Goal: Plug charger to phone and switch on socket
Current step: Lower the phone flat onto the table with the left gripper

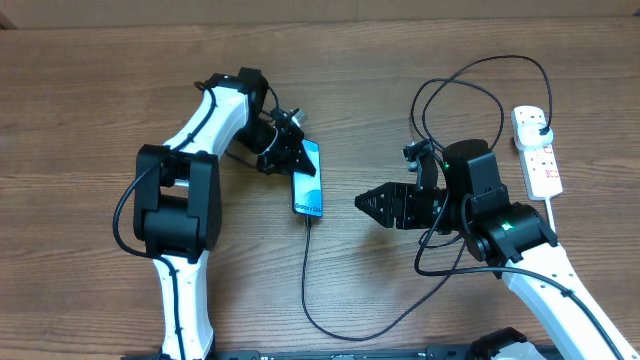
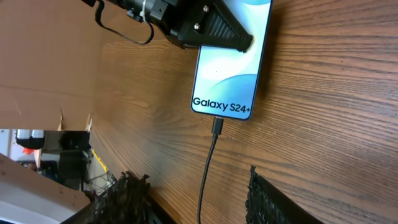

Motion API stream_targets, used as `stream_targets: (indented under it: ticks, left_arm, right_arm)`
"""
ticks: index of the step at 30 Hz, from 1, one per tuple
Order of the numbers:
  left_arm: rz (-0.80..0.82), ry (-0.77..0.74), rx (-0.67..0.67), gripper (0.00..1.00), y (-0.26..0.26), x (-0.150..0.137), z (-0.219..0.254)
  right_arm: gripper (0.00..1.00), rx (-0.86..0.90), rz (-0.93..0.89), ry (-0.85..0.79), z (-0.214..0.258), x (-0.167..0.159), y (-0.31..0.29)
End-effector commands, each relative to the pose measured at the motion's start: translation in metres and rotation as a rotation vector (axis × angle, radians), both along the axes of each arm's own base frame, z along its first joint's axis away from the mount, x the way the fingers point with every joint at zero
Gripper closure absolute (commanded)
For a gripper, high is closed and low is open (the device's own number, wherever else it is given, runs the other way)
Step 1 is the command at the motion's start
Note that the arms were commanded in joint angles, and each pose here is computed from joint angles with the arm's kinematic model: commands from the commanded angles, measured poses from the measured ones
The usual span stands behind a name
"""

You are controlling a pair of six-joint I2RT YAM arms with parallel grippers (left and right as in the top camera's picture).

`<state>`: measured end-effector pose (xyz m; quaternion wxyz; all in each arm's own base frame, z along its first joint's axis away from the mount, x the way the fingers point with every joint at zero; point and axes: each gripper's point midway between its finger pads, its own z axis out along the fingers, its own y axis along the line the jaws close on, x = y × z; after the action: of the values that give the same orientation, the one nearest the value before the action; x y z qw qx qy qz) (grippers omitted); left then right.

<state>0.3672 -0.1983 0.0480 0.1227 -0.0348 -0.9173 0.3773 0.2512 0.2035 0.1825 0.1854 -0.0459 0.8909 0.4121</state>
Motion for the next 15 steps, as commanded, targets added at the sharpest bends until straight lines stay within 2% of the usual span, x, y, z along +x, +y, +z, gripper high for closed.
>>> stream_targets:
  ticks: [1,15]
  left_arm:
    - [0.000,0.011,-0.025,0.96,0.002,0.001,-0.007]
    - [0.006,0.015,-0.004,0.96,0.006,0.005,-0.024]
  right_arm:
    - [0.44,-0.004,0.009,-0.047,0.011,0.006,0.000]
    - [0.44,-0.014,0.009,-0.019,0.005,0.004,0.000]
